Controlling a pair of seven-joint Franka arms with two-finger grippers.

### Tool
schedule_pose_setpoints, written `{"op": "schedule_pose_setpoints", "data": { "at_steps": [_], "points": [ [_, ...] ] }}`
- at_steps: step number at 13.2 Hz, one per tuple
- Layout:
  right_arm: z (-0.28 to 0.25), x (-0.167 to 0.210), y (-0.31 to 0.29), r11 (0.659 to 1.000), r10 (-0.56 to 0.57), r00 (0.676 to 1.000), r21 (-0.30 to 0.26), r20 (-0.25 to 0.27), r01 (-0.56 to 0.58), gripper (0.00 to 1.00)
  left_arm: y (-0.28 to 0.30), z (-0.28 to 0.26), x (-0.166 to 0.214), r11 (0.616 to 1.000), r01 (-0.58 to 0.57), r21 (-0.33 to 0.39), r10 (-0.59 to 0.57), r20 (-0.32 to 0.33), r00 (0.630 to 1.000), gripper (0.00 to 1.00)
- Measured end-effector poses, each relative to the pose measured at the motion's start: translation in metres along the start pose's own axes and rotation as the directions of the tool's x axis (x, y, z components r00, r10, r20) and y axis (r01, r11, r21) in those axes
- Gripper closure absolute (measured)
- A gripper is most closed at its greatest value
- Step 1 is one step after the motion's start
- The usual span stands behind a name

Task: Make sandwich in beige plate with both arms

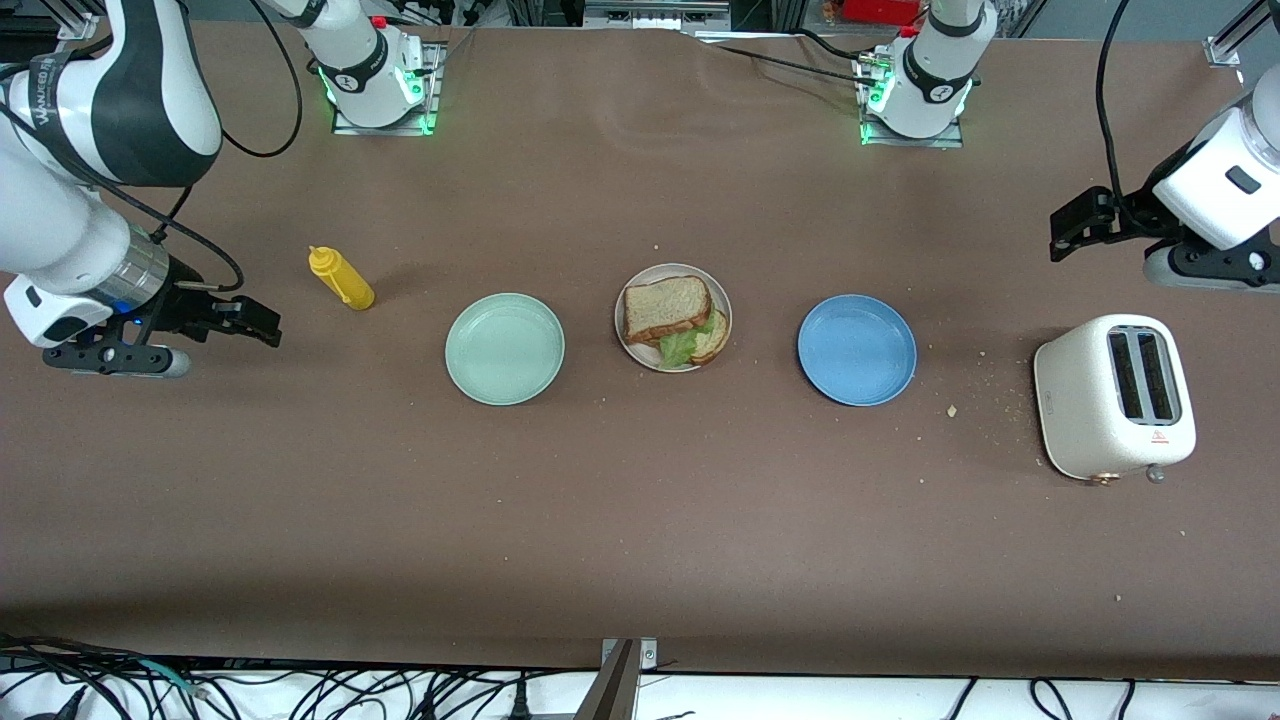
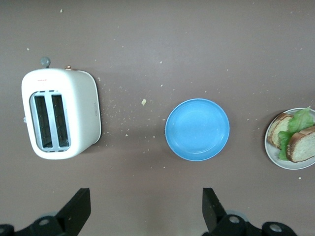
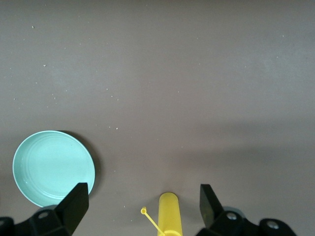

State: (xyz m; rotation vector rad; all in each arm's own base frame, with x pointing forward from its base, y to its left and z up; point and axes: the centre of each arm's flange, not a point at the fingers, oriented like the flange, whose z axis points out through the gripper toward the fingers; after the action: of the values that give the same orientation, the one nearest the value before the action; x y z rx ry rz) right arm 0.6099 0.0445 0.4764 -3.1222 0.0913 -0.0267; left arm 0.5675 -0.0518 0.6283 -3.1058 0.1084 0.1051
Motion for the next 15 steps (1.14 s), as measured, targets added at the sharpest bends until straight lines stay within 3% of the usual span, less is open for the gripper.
{"op": "schedule_pose_setpoints", "data": {
  "at_steps": [5,11,15],
  "points": [
    [-0.002,0.002,0.000,1.000,0.001,1.000,0.000,-0.007,-0.001,0.00,-0.012,0.001,-0.021,1.000,0.023,0.012,-0.023,-0.019,1.000,0.00],
    [-0.025,0.001,0.015,1.000,0.024,0.999,0.006,-0.044,-0.024,0.00,-0.015,-0.001,-0.024,0.999,0.029,0.012,-0.029,-0.018,0.999,0.00],
    [-0.031,-0.003,0.019,1.000,0.031,0.999,0.007,-0.036,-0.031,0.00,-0.015,0.000,-0.024,0.999,0.030,0.012,-0.030,-0.013,0.999,0.00]
  ]
}}
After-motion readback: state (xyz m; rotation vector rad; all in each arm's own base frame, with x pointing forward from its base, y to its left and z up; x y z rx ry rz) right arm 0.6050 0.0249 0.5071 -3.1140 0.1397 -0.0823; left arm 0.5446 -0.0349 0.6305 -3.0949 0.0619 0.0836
